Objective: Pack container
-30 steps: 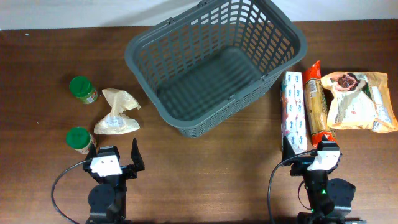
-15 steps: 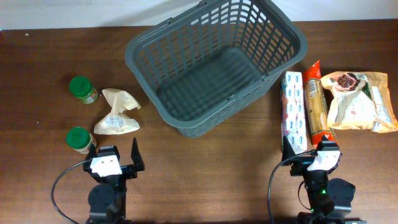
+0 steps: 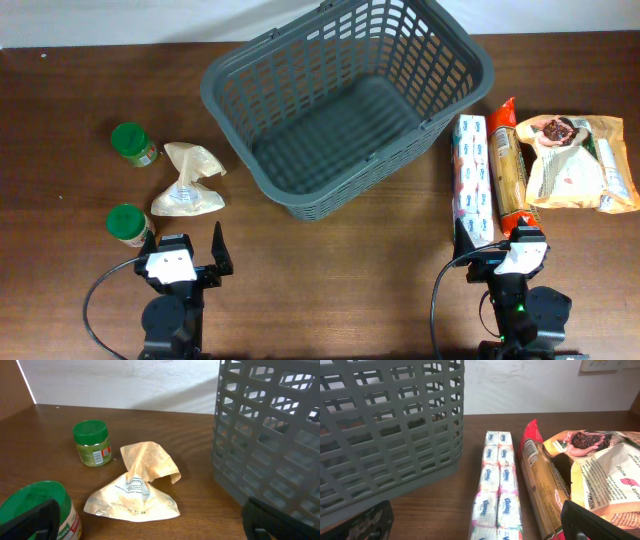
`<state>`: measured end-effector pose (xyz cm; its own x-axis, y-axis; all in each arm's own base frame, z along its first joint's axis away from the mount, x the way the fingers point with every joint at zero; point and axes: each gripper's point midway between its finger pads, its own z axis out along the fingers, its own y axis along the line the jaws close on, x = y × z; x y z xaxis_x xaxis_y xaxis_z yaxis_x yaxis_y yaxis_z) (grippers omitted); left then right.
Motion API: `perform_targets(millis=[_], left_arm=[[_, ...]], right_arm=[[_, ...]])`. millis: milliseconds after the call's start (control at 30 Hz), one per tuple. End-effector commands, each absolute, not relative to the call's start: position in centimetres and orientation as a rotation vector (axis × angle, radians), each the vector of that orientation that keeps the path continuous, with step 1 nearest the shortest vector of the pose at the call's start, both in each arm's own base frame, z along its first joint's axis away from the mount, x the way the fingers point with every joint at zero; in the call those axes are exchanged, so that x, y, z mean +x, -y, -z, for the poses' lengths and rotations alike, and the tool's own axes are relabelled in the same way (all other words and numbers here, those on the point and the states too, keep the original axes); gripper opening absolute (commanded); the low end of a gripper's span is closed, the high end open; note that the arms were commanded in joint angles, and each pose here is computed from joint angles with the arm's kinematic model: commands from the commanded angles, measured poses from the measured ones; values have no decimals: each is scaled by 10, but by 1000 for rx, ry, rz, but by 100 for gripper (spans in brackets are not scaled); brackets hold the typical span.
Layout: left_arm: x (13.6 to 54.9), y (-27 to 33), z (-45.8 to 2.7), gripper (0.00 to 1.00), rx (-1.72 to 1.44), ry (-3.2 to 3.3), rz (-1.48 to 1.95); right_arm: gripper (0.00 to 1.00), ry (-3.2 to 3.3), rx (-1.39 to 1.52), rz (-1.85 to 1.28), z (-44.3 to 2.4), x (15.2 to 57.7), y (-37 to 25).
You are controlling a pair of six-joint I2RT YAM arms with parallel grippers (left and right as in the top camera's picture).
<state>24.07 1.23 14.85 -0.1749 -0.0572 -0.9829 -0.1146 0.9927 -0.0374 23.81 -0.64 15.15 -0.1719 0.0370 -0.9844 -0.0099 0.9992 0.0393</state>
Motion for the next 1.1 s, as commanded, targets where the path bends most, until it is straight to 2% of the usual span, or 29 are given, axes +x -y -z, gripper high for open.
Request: perform_targets(millis=[0,200,433,633,767,900,1067], left_arm=[[241,-1,-145,99,-81,-1758,11],[237,39,-145,99,90,-1766,218],[226,42,-155,99,103,-1823,240],[215,41,-215,99,102,-1811,236],[216,41,-247,99,98,-1886,237],[227,40,-281,99,88,-1996,231],[251,42,-345,99,85,-2053,232]], right_arm=[[99,-1743,4,-49,-150,238,3],[99,-1739,3,-49,-151,238,3],[99,-1744,-128,-209,-158,231,-28],[99,-1799,-138,-246,-182,214,-35],[99,-1889,-159,-237,-214,196,-37],[99,-1985,-261,-128,-259,185,-32],[99,-2146,-227,-83,-319,187,-20]])
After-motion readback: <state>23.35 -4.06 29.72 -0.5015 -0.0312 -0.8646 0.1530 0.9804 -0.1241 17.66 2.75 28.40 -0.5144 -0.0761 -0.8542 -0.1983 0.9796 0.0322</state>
